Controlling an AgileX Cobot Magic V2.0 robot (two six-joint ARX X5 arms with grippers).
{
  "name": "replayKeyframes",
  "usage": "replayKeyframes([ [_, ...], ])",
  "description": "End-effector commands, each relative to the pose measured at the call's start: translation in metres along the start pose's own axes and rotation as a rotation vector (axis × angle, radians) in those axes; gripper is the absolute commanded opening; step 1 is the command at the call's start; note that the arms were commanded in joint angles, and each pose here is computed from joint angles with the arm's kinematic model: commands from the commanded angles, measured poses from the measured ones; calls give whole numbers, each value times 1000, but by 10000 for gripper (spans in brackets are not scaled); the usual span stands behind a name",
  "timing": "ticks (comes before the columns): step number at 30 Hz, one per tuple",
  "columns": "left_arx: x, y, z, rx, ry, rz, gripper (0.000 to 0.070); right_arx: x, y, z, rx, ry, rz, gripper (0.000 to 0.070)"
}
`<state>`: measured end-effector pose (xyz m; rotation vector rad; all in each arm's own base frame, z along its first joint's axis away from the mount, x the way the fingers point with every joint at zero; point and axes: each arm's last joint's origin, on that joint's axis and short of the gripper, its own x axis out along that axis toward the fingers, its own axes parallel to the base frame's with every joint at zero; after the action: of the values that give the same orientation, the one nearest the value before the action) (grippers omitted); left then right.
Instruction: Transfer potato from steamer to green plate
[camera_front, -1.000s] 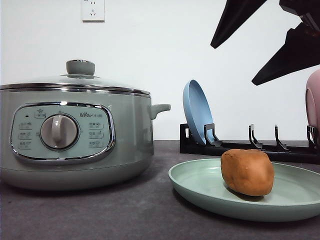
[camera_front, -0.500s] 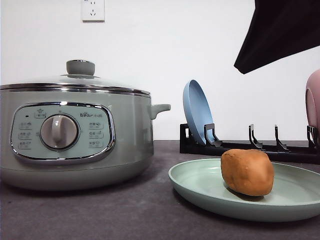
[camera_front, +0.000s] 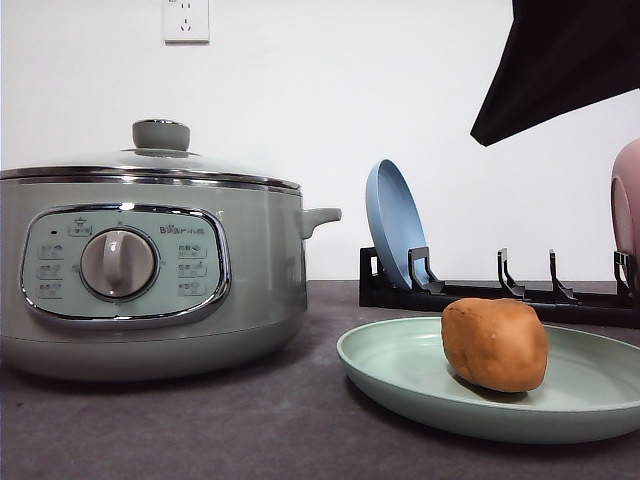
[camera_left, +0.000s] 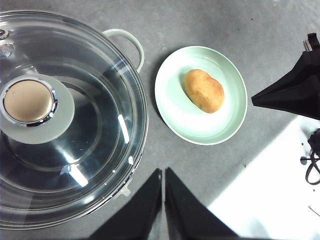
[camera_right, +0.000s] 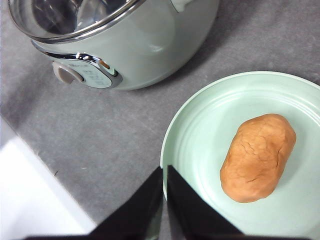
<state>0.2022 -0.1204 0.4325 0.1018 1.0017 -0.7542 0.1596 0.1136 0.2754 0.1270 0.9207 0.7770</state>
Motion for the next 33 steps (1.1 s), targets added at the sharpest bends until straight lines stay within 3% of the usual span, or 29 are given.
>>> replayKeyframes([
  [1, -4, -3, 4, 15, -24, -9, 0, -1, 2, 4, -20, -8, 6, 0],
  [8, -4, -3, 4, 18, -24, -8, 0, -1, 2, 4, -20, -8, 6, 0],
  [11, -13, -3, 1, 131, -60, 7, 0, -1, 2, 4, -20, -8, 6, 0],
  [14, -34, -1, 3, 229, -226, 52, 0, -1, 2, 4, -20, -8, 6, 0],
  [19, -84, 4, -4, 304, -618, 203, 0, -1, 2, 4, -20, -8, 6, 0],
  [23, -112, 10, -30, 320, -846, 356, 0, -1, 2, 4, -20, -8, 6, 0],
  [28, -113, 17, -77, 309, -992, 540, 0, -1, 2, 4, -20, -8, 6, 0],
  [33, -85, 29, -124, 262, -1077, 734, 0, -1, 2, 4, -20, -8, 6, 0],
])
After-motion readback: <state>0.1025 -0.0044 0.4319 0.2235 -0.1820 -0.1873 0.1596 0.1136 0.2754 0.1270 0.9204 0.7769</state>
